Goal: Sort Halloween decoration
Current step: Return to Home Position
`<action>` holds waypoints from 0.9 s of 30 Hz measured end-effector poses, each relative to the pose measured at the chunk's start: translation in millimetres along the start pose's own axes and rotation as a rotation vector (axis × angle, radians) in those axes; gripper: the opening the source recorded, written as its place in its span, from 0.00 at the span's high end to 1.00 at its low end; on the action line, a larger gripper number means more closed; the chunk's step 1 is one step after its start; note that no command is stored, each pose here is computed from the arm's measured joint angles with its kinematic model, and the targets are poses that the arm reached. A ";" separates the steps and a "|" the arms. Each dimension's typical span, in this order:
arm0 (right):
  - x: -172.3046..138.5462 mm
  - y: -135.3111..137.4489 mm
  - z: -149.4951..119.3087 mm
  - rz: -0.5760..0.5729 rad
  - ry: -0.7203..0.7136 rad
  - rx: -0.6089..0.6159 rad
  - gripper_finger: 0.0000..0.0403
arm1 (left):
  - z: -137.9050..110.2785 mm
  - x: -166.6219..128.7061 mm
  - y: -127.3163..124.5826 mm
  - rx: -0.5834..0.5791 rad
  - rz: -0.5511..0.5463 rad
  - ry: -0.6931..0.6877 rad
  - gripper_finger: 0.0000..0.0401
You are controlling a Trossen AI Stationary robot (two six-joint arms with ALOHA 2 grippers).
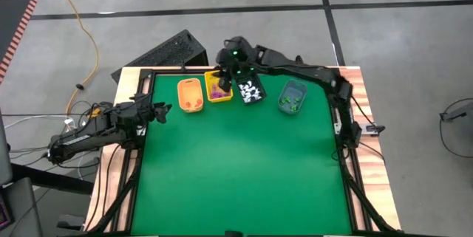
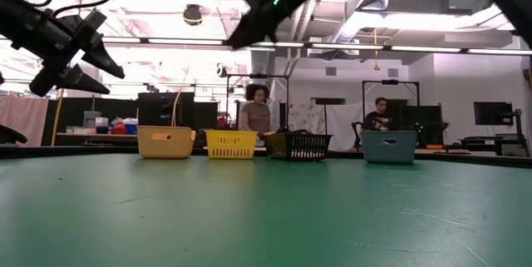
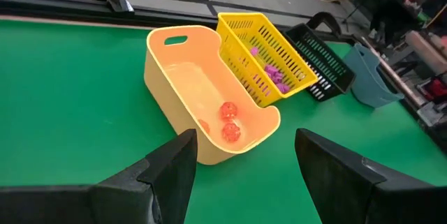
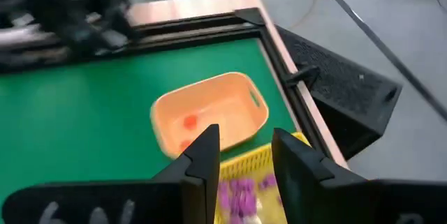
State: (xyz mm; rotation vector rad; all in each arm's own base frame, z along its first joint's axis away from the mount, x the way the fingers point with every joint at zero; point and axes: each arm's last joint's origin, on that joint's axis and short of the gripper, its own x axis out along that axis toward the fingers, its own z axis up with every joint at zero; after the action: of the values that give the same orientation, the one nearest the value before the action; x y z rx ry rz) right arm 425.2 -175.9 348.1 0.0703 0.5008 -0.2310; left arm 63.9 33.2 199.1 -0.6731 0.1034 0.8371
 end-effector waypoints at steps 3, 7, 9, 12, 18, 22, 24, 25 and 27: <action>-33.5 15.5 17.5 0.027 -0.034 -0.105 0.69 | -0.2 -0.1 -0.2 -0.038 -0.008 0.008 0.42; -70.6 34.8 27.8 0.061 -0.029 -0.146 0.69 | -0.6 -0.1 -0.9 -0.033 -0.028 0.024 0.42; -82.9 41.7 25.0 0.076 0.026 -0.123 0.69 | -0.7 -0.1 -0.8 -0.035 -0.028 0.027 0.42; -102.4 48.2 24.3 0.087 0.068 -0.103 0.69 | -1.0 -0.1 -0.8 -0.041 -0.031 0.033 0.42; -151.4 64.0 26.8 0.123 0.091 -0.059 0.69 | -0.6 -0.1 -1.1 -0.032 -0.032 0.027 0.42; -192.9 73.3 26.1 0.112 0.086 -0.077 0.69 | 1.9 -0.1 -3.0 -0.129 -0.049 0.003 0.42; -215.0 76.5 18.9 0.079 0.111 -0.070 0.69 | 4.5 -0.4 -6.3 -0.142 -0.094 -0.008 0.42; -224.2 78.2 13.9 0.054 0.126 -0.065 0.69 | 6.3 -0.7 -8.6 -0.139 -0.129 -0.015 0.42; -242.7 81.9 1.5 -0.001 0.138 -0.049 0.69 | 10.8 -1.8 -14.0 -0.115 -0.213 -0.034 0.42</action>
State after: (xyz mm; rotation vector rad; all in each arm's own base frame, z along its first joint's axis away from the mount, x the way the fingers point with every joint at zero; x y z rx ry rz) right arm 238.5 -47.5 467.6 0.0388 0.6432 -0.2154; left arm 70.9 31.8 215.4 -0.7630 -0.0466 0.6528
